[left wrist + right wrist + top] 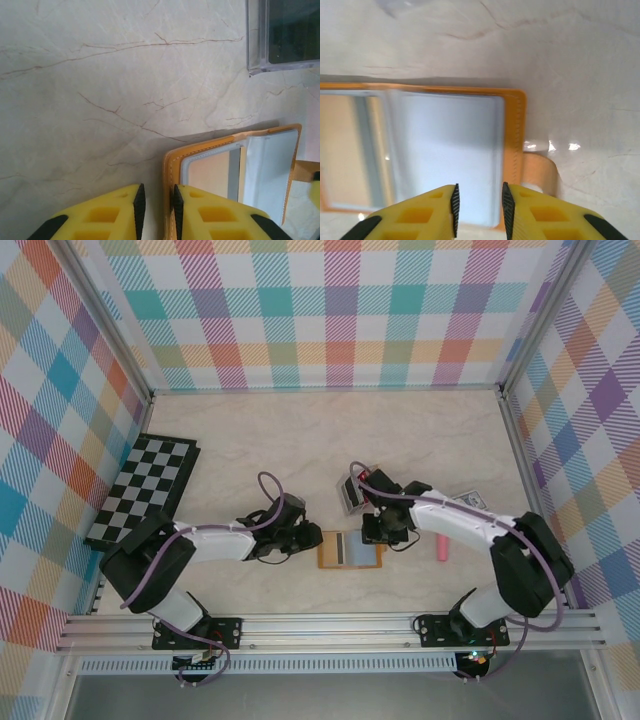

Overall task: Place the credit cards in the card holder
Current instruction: Move the card holder to the bottom-center of the table, then pick up the credit card from the storage box.

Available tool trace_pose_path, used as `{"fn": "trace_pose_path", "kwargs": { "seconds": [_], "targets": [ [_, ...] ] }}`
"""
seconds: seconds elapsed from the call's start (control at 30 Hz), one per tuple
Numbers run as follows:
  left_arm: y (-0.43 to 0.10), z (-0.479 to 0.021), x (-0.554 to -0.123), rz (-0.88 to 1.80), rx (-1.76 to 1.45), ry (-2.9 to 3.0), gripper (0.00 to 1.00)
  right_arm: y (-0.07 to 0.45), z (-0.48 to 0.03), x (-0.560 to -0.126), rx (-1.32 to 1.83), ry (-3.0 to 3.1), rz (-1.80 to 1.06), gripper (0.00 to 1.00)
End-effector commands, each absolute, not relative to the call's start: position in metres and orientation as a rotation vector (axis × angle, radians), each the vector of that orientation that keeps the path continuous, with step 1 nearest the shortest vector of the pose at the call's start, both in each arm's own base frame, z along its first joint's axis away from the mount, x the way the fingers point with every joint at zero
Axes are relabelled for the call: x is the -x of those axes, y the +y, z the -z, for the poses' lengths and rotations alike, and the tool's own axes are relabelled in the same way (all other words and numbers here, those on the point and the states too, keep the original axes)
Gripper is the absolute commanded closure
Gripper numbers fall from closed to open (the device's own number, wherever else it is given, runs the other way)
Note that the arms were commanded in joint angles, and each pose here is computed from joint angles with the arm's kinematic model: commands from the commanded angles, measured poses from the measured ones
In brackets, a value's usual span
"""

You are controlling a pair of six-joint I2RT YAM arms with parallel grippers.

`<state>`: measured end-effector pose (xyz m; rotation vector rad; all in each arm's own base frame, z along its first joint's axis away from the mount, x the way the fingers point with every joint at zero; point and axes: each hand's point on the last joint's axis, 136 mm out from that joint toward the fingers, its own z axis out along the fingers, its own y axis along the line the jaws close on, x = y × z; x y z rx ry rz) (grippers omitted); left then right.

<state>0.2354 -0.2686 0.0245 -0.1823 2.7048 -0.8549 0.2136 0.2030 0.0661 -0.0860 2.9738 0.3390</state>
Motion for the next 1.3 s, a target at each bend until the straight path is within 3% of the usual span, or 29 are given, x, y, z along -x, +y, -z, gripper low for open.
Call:
{"fn": "trace_pose_path", "kwargs": {
  "seconds": [0.0,0.2,0.37,0.53,0.87,1.27],
  "targets": [
    [-0.249,-0.029,-0.229,0.698,0.177,2.751,0.69,0.206,-0.111,-0.227,0.125,2.868,-0.409,0.65],
    [-0.258,-0.072,-0.262,0.708,0.223,2.666,0.57,0.194,-0.150,-0.273,0.082,2.719,-0.547,0.57],
    [-0.271,-0.084,-0.302,0.771,0.317,2.649,0.57,0.205,-0.142,-0.309,0.189,2.793,-0.491,0.65],
    [-0.281,-0.079,-0.340,0.893,0.457,2.643,0.56,0.218,-0.134,-0.332,0.256,2.787,-0.381,0.64],
    [-0.289,-0.065,-0.380,1.078,0.631,2.594,0.53,0.229,-0.108,-0.347,0.380,2.810,-0.105,0.66],
    [-0.290,-0.060,-0.389,1.087,0.667,2.591,0.50,0.239,-0.079,-0.350,0.506,2.804,0.097,0.64]
  ]
}}
